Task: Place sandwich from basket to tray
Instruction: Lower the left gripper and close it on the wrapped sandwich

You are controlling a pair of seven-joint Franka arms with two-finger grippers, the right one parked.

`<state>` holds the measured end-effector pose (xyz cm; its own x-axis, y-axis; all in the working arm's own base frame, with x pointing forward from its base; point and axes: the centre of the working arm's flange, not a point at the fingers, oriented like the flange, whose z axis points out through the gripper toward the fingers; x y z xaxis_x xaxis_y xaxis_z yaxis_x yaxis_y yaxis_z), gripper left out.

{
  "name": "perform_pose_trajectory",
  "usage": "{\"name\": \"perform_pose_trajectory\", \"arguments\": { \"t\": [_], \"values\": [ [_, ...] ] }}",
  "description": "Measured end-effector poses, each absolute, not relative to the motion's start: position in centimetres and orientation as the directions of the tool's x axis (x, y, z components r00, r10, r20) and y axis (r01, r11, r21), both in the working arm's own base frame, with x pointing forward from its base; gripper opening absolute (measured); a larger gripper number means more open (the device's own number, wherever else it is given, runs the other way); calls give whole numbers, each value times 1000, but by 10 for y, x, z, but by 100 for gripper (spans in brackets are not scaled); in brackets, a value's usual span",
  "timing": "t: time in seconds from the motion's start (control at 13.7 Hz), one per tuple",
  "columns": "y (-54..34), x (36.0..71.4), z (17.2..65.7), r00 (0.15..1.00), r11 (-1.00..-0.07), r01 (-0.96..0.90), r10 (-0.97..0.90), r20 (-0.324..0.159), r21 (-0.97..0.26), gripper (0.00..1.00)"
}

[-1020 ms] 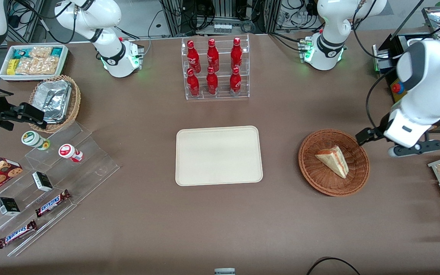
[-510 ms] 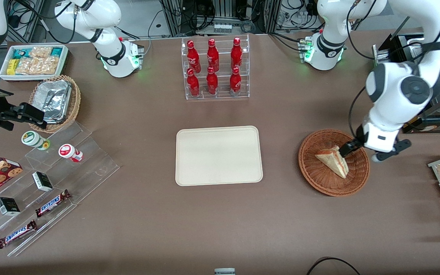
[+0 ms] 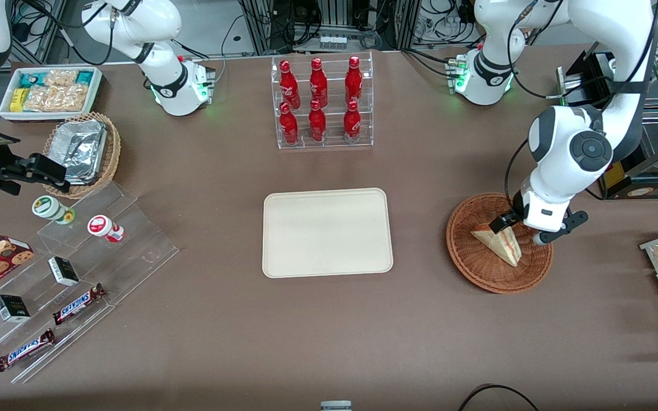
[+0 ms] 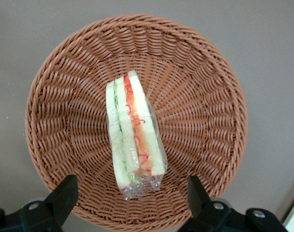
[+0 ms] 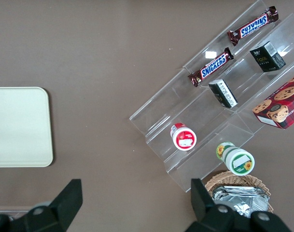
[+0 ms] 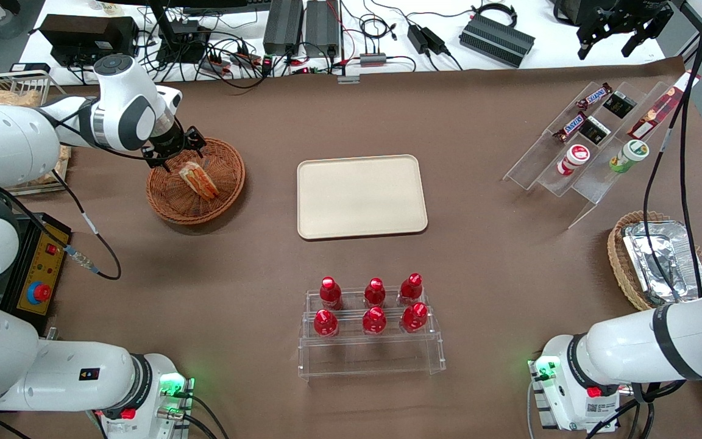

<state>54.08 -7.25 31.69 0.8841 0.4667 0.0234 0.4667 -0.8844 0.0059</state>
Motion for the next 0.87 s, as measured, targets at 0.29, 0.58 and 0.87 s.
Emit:
{"name": "perform_pose_trajectory", "arguments": {
  "t": [0.29,0.58,0.87],
  "values": [
    [-72,544,292,870,-870,493,493,21,11,100],
    [-72,544,275,866,-866,500,500,4,3,100],
    [-73,547,260,864,-864,503,503,15,17,100]
  ]
}}
